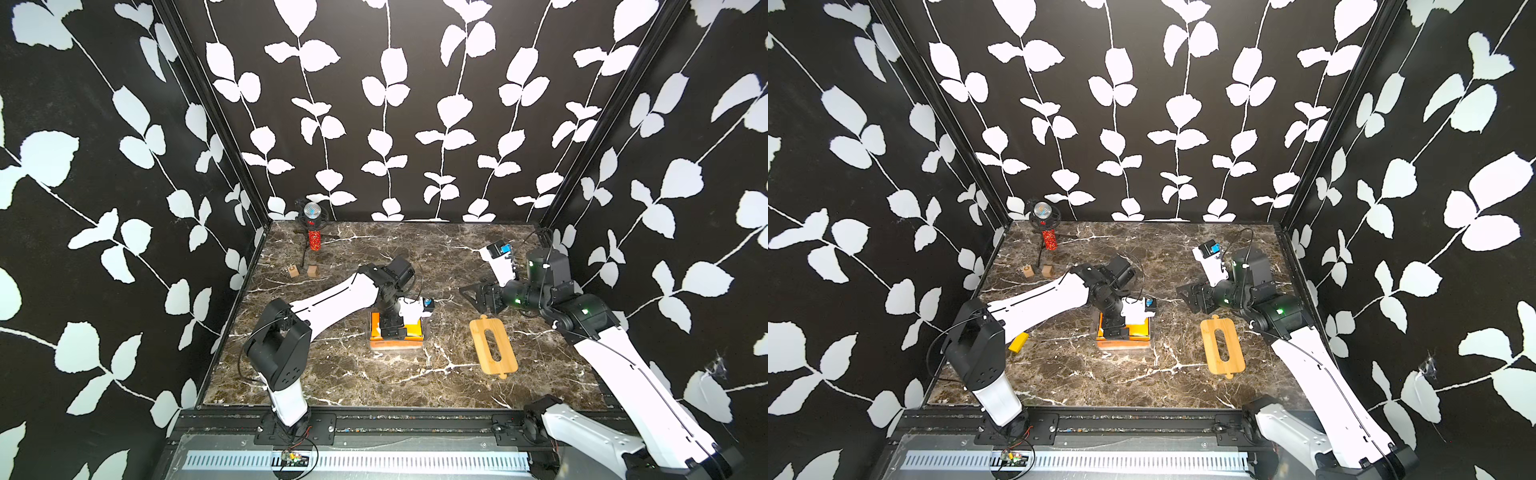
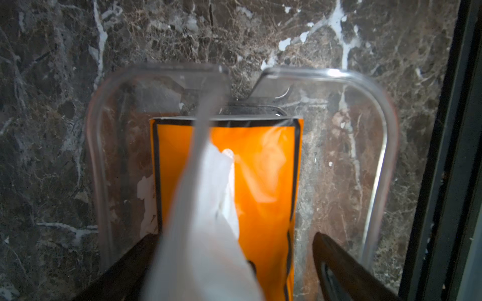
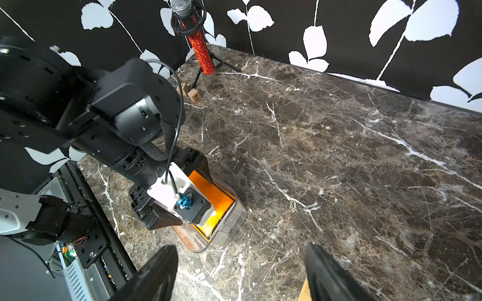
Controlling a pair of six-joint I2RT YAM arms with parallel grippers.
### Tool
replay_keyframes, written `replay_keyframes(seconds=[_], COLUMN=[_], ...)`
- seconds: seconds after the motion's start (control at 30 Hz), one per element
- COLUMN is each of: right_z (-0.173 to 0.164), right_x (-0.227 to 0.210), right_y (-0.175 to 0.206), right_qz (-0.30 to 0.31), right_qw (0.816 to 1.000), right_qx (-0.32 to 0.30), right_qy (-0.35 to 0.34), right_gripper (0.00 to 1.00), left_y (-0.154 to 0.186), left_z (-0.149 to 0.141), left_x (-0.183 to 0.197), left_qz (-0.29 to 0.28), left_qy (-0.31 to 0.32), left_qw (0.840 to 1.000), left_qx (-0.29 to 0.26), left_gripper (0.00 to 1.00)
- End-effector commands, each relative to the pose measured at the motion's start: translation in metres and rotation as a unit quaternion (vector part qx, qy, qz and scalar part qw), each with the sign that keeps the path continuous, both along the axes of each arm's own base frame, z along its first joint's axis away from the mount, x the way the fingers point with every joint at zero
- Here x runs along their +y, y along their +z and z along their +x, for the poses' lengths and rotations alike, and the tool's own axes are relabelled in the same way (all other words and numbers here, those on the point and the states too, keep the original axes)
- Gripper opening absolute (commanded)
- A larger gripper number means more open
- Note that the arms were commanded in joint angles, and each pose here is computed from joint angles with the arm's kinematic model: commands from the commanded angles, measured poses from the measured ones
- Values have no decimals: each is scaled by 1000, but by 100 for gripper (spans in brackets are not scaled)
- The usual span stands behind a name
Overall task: Put the tissue paper into the tissue box
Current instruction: Place the paper towel in the tissue box, then pick up the box lid from the center of the board.
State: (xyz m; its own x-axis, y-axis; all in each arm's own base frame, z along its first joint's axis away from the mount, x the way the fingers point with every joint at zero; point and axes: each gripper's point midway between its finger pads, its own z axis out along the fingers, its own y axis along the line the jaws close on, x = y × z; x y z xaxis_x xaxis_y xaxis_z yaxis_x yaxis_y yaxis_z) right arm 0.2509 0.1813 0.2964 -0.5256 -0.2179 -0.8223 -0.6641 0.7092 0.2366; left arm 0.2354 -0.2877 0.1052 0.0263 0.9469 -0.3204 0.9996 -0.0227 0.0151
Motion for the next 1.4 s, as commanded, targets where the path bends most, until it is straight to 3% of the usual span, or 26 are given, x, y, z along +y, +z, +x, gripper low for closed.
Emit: replay_keyframes(seconds=[0.0, 0.1, 0.27, 0.37, 0.53, 0.63, 0.7, 1.03, 1.37], right_z=[3, 5, 9, 12, 16, 17, 17, -6, -20], right_x=[-2, -4, -11, -19, -35, -44, -48, -80, -84], right_y=[-2, -5, -24, -43, -87, -114, -133, -214, -254], right_qz=[-1, -4, -10, -24, -61, -81, -95, -182, -203], right_qw=[1000, 1000, 997, 992, 979, 967, 959, 915, 899], right_qx=[-10, -1, 45, 82, 131, 164, 184, 262, 300], right_qy=[-4, -15, -55, -88, -146, -178, -195, -247, -244], right_gripper=[79, 79, 79, 79, 79, 79, 78, 72, 65], left_y=[11, 26, 85, 129, 188, 207, 207, 180, 175], left_z=[-1, 3, 15, 21, 33, 35, 35, 23, 23], left_x=[-4, -9, -18, -16, 10, 31, 40, 41, 35], left_qz=[-20, -43, -130, -199, -290, -319, -328, -337, -344], left_qy=[12, 24, 58, 91, 180, 236, 259, 266, 265], left_qw=[1000, 999, 986, 965, 910, 881, 872, 877, 878], left_qx=[5, -10, -83, -142, -235, -257, -256, -217, -203], left_gripper=[94, 98, 99, 99, 99, 99, 99, 99, 99])
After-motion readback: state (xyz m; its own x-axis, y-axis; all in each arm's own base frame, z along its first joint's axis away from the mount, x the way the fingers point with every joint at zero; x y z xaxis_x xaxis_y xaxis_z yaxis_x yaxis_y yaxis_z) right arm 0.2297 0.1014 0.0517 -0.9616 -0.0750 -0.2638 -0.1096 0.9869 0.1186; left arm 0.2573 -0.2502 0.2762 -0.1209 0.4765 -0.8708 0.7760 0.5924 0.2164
